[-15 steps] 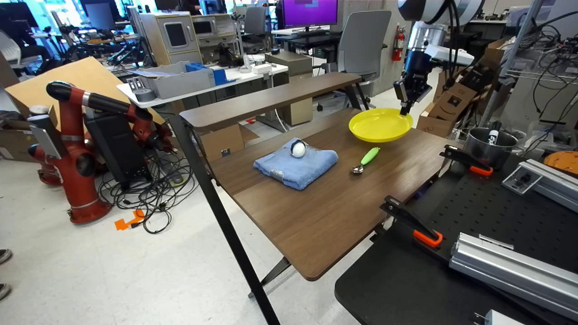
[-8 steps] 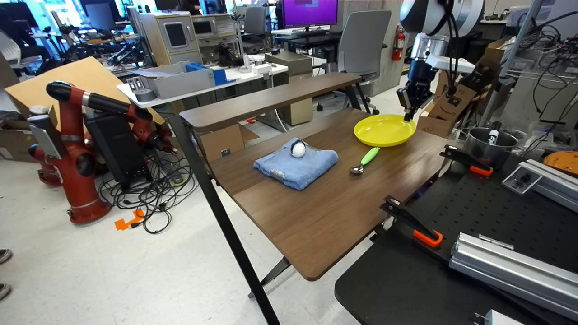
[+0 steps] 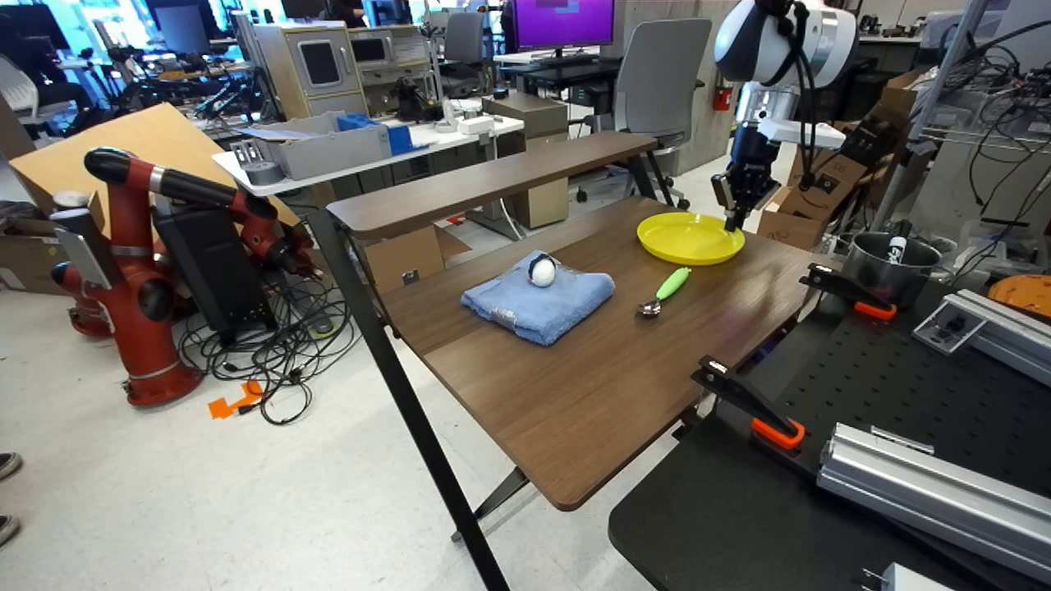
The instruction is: Move the yellow plate to the front right side of the table
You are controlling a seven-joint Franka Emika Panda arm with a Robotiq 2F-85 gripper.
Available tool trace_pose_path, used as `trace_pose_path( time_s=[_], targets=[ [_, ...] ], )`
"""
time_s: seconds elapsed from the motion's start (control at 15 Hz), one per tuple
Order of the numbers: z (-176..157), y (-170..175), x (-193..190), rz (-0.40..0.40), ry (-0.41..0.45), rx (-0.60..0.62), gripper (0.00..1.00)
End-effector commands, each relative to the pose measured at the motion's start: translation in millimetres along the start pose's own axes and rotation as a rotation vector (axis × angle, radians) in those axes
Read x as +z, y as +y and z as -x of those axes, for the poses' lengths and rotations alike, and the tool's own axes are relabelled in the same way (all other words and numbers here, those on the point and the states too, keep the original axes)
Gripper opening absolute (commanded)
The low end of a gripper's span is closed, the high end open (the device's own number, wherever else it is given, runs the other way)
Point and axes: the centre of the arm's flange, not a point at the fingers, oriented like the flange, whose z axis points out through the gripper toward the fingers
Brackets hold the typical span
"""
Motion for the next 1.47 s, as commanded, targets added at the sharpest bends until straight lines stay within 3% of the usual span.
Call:
trace_pose_path(
  time_s=[0.0, 0.4, 0.53, 1.13, 1.2, 1.4],
  targets=[
    [-18.5, 1.2, 0.9, 0.008, -0.035, 0.030, 0.45],
    [-19.3, 1.7, -14.6, -0.018, -0.040, 0.034, 0.89],
    [-14.3, 1.8, -22.9, -0.016, -0.034, 0.029, 0.99],
    [-3.2, -5.4, -89.4, -0.076, 0.018, 0.026, 1.00],
    [-14.1, -1.1, -78.3, -0.036, 0.032, 0.032, 1.00],
    [-10.6, -5.7, -88.3, -0.045, 0.028, 0.028, 1.00]
  ],
)
